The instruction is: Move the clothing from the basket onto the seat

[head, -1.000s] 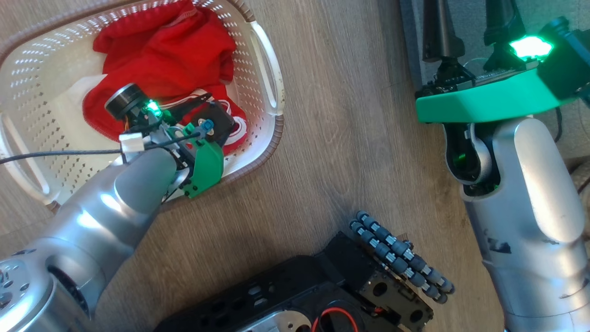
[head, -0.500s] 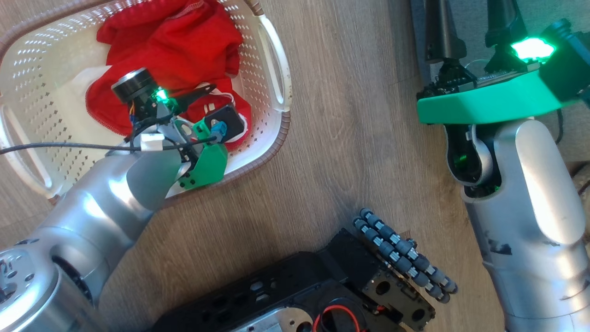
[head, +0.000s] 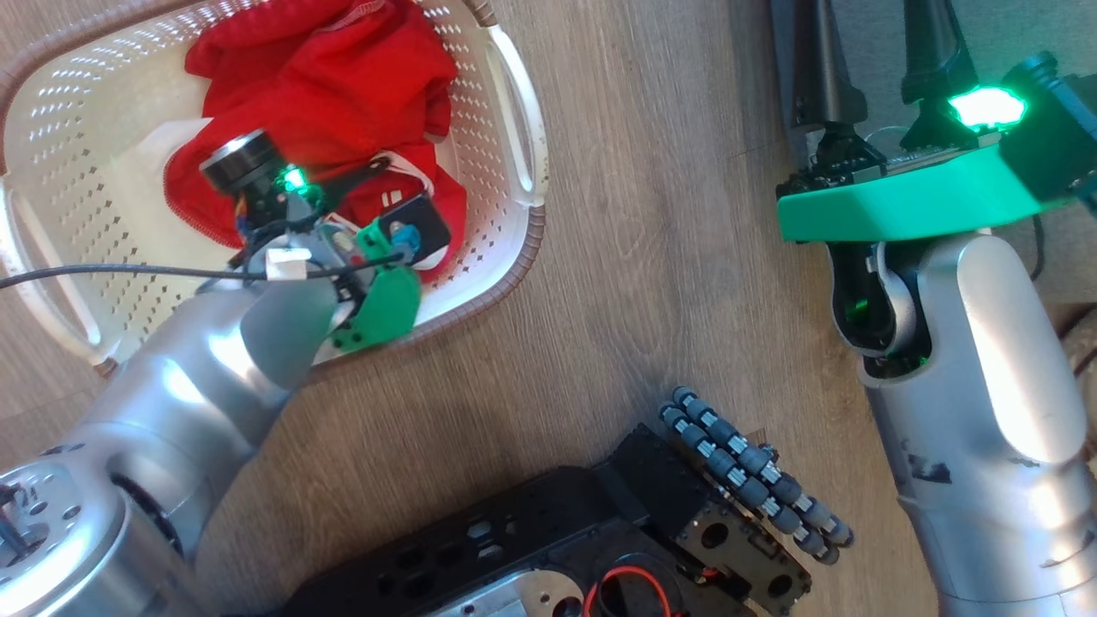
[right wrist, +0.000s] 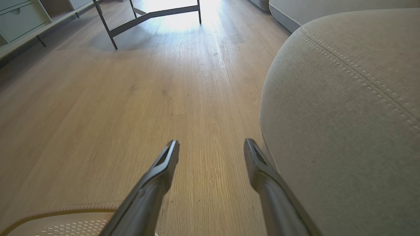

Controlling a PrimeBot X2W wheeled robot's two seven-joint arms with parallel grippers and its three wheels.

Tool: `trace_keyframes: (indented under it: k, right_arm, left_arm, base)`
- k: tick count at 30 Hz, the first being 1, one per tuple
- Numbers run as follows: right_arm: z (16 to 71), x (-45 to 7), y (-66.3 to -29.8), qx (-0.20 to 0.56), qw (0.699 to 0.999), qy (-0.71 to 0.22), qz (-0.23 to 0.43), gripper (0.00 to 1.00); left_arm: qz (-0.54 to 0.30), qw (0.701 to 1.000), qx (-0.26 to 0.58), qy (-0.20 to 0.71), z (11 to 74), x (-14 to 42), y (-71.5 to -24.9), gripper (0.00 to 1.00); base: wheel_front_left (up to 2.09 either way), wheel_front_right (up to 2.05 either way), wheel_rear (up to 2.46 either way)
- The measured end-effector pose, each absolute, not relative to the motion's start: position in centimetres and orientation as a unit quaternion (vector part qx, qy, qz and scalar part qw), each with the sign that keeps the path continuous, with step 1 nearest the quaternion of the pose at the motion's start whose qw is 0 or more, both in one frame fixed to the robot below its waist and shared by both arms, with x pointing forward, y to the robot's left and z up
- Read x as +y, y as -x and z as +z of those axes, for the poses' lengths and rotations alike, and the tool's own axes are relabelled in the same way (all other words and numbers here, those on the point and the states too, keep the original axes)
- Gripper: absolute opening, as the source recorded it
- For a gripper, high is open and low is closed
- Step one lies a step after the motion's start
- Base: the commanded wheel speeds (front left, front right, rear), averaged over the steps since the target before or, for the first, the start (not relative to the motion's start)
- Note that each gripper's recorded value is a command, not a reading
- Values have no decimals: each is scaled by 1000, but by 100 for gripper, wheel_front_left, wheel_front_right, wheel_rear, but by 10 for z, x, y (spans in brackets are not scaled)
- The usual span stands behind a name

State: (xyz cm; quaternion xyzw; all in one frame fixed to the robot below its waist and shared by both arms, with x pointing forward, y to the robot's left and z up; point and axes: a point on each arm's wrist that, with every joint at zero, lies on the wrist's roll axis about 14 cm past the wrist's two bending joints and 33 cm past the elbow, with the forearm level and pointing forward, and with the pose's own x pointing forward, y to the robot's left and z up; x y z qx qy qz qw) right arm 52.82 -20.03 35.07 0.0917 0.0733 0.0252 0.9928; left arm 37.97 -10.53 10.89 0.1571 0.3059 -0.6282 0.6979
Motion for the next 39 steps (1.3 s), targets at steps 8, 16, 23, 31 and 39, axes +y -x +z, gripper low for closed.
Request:
trace_keyframes:
  k: [8,16,23,31,39]
  right_arm:
    - [349,-199,-528,75,992,-93,27,100]
    - [351,-201,-528,73,993,-94,24,100]
    - [353,-203,-528,71,993,-93,22,100]
    - [374,-204,-533,51,995,-79,24,100]
    - [416,-193,-536,11,997,-68,41,100]
  left_arm:
    - [-650,704,260,-117,136,-133,-380,100]
    - [-657,693,268,-127,130,-125,-378,0]
    - [-655,693,272,-128,130,-123,-378,0]
    - [-620,730,271,-96,156,-123,-402,0]
    - [-583,768,259,-67,210,-110,-408,0]
  base:
    - [0,0,0]
    - [0,0,0]
    - [0,0,0]
    - [0,0,0]
    - [0,0,0]
